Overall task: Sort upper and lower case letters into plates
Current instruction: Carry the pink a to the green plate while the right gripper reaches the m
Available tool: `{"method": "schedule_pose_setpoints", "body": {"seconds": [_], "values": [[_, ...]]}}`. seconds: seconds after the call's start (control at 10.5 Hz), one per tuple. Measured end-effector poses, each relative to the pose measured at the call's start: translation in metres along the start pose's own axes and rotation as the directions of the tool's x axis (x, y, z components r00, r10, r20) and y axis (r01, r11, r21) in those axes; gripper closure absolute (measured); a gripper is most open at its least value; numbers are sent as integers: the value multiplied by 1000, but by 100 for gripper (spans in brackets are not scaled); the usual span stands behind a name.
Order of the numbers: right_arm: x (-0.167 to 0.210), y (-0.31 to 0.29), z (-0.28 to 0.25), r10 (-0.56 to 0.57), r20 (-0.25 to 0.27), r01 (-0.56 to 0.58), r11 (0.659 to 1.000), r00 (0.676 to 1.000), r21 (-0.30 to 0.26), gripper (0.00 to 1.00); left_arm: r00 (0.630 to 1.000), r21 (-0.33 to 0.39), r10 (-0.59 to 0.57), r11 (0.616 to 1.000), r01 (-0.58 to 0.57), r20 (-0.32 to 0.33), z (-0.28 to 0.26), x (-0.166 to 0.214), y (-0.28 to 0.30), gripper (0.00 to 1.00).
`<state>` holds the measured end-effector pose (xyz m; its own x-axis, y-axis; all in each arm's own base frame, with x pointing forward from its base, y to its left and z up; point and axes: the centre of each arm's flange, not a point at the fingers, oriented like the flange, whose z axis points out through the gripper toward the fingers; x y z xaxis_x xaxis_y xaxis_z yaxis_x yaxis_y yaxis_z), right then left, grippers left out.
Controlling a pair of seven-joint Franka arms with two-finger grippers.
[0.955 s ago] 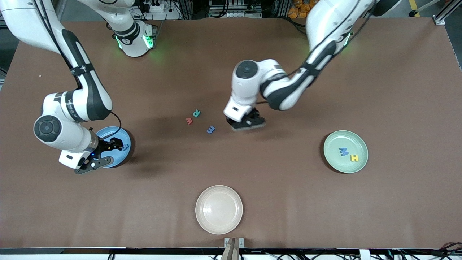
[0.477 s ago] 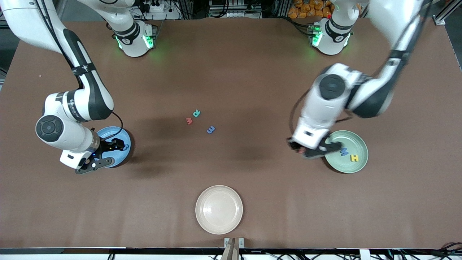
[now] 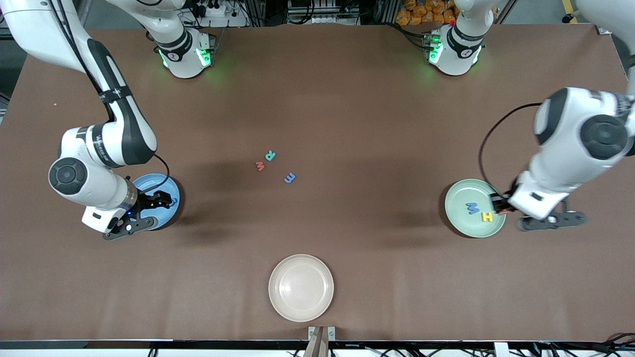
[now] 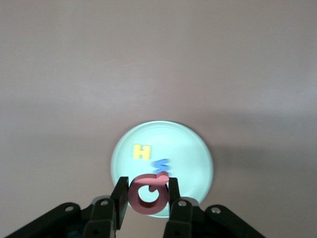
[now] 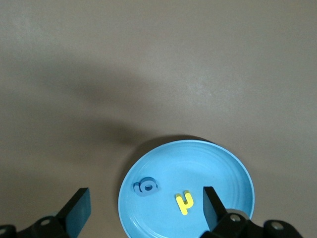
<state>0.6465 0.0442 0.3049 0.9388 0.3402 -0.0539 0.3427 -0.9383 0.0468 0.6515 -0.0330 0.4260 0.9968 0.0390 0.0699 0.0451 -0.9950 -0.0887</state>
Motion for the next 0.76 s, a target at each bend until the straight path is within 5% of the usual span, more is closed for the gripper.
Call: {"method": "schedule_pose_setpoints", "body": {"seconds": [0.38,0.76], "values": [[15,-35,3,69,-4,-69,998,998,3,0,996,-39,61,998,-59,61,31,-4,-108,64],[40,-122,14,221,-3,-221,975,975,10,0,989,-102,60,994,-46,133,90,-9,-141,64]]}}
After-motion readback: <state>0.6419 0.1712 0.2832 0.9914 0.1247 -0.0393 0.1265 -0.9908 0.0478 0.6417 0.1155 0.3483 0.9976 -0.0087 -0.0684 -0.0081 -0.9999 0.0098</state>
